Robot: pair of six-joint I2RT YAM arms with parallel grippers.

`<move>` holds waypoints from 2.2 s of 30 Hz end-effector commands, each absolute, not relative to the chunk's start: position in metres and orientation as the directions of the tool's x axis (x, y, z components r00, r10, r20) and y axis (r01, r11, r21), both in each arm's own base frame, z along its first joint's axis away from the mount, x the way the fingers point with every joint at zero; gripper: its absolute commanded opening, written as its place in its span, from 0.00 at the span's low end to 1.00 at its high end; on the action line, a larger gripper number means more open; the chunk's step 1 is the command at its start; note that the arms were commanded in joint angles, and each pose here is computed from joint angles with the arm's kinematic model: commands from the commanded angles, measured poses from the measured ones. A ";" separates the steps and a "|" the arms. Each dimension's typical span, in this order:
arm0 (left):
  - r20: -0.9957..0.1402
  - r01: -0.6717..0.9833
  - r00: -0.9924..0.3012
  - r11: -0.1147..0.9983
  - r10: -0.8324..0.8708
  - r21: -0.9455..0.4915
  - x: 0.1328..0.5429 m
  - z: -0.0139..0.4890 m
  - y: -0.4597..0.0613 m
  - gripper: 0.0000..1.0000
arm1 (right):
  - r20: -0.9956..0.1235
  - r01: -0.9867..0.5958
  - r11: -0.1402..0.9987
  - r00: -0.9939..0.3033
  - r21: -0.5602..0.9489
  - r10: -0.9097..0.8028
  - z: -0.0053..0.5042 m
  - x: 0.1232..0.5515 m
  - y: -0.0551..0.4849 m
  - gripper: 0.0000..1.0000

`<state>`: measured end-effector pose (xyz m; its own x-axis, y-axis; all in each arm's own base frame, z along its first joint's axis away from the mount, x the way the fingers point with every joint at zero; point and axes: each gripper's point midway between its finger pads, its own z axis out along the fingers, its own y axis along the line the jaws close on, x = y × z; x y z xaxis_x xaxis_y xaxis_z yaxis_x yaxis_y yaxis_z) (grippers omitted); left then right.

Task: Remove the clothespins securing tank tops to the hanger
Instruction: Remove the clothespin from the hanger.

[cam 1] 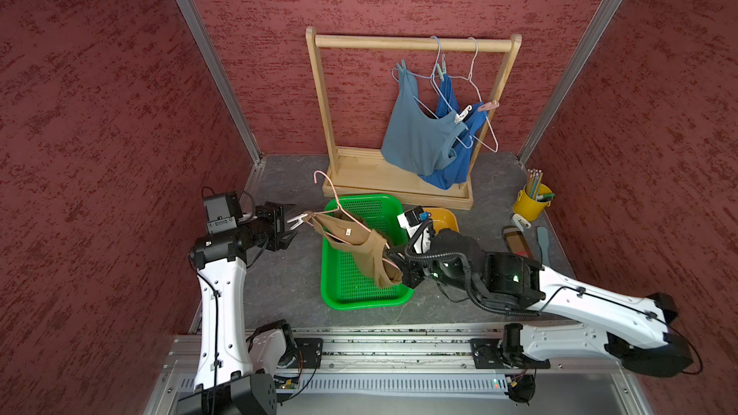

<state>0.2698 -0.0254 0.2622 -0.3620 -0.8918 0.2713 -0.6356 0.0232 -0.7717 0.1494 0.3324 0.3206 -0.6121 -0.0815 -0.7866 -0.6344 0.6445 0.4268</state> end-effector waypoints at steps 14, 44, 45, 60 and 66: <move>0.261 -0.663 -0.335 0.030 -0.906 -0.748 0.261 0.245 -0.013 0.66 | -0.799 -0.638 0.597 -0.601 0.487 0.010 0.346 0.152 0.340 0.00; 0.111 -0.654 -0.383 0.184 -0.917 -0.733 0.261 0.260 0.002 0.00 | -0.775 -0.618 0.612 -0.632 0.493 -0.014 0.325 0.151 0.341 0.00; 0.092 -0.656 -0.392 0.208 -0.916 -0.725 0.259 0.263 0.003 0.00 | -0.771 -0.613 0.617 -0.637 0.494 -0.016 0.323 0.151 0.341 0.00; -0.130 -0.502 -0.655 0.557 -0.745 -0.662 0.211 0.313 -0.067 0.00 | -0.729 -0.525 0.673 -0.683 0.521 0.031 0.305 0.198 0.319 0.00; -0.343 -0.226 -0.741 0.695 -0.578 -0.683 0.195 0.311 -0.153 0.03 | -0.679 -0.516 0.616 -0.733 0.595 0.042 0.302 0.248 0.323 0.00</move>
